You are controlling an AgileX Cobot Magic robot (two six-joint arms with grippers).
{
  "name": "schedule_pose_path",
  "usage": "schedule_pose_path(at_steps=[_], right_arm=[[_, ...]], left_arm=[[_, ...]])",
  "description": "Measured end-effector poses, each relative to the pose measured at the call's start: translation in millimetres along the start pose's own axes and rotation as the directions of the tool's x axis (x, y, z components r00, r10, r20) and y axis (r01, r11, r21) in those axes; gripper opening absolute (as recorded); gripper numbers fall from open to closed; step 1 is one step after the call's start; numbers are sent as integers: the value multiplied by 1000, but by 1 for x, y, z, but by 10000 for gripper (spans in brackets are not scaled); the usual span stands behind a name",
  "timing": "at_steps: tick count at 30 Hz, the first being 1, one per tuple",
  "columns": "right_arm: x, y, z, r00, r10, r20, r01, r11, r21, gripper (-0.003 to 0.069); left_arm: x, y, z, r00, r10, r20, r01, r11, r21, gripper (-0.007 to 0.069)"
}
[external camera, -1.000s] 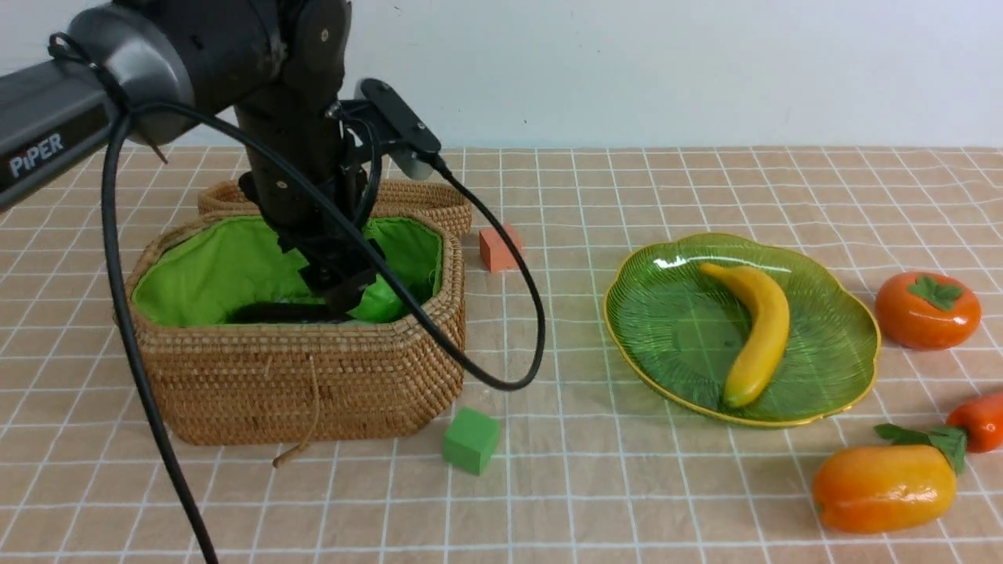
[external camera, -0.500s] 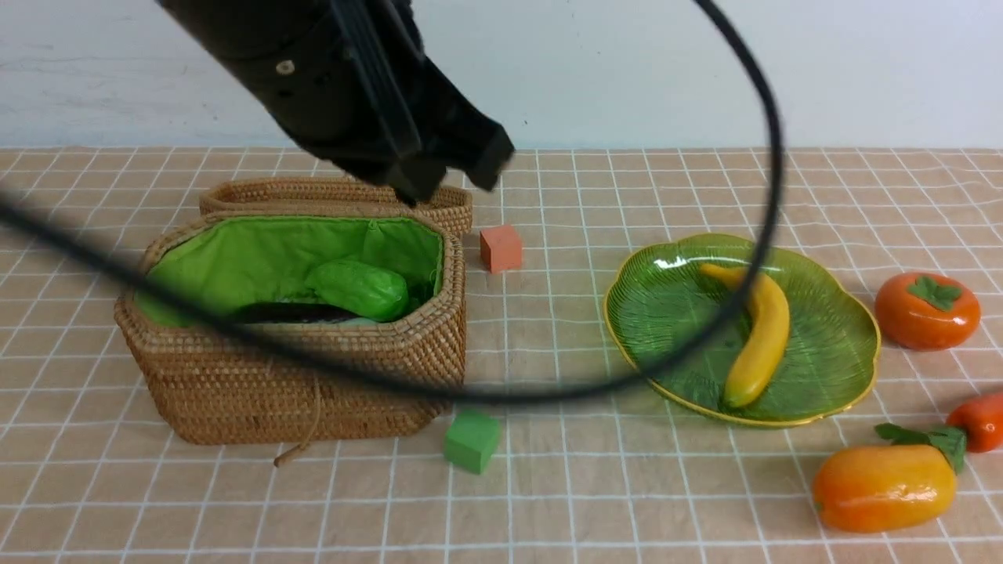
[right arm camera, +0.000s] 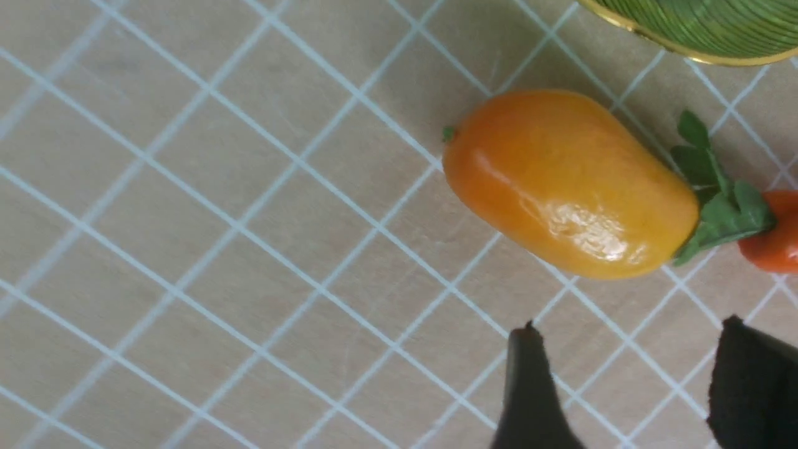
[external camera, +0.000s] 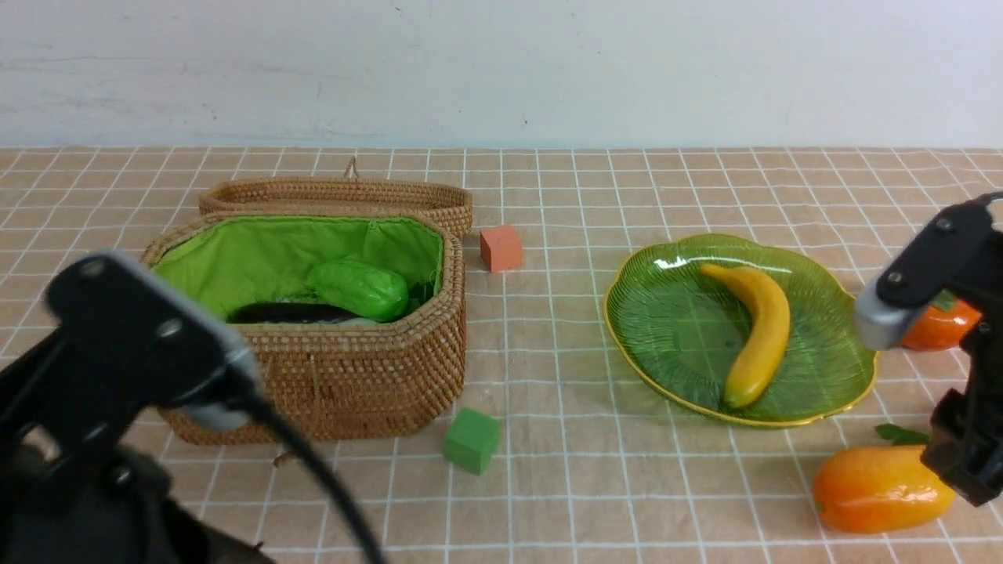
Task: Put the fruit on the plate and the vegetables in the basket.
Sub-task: Use the right arm to grab a mango and put it into the right plate
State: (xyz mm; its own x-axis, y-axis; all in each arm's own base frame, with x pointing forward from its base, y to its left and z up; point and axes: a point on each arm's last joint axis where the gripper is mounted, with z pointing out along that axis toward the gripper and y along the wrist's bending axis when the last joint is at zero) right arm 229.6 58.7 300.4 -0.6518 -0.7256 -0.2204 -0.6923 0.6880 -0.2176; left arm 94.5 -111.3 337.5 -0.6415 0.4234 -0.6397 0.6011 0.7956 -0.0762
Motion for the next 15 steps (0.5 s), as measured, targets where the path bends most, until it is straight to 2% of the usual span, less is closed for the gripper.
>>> schedule_pose_path(at_steps=[5, 7, 13, 15], right_arm=[[-8, -10, 28, 973, -218, -80, 219, 976, 0, 530], [-13, -13, 42, 948, -306, -87, 306, 952, -13, 567], [-26, -18, 80, 901, -423, -98, 421, 906, -40, 595], [-27, -20, 102, 886, -444, -133, 437, 896, -80, 595]], left_arm=[[22, 10, -27, 985, -47, 164, 37, 998, 60, -13], [28, 14, -39, 974, -57, 218, 42, 996, 73, -13], [32, 21, -49, 960, -36, 277, 27, 999, 37, -13], [31, 23, -50, 958, -29, 285, 26, 1000, 16, -13]])
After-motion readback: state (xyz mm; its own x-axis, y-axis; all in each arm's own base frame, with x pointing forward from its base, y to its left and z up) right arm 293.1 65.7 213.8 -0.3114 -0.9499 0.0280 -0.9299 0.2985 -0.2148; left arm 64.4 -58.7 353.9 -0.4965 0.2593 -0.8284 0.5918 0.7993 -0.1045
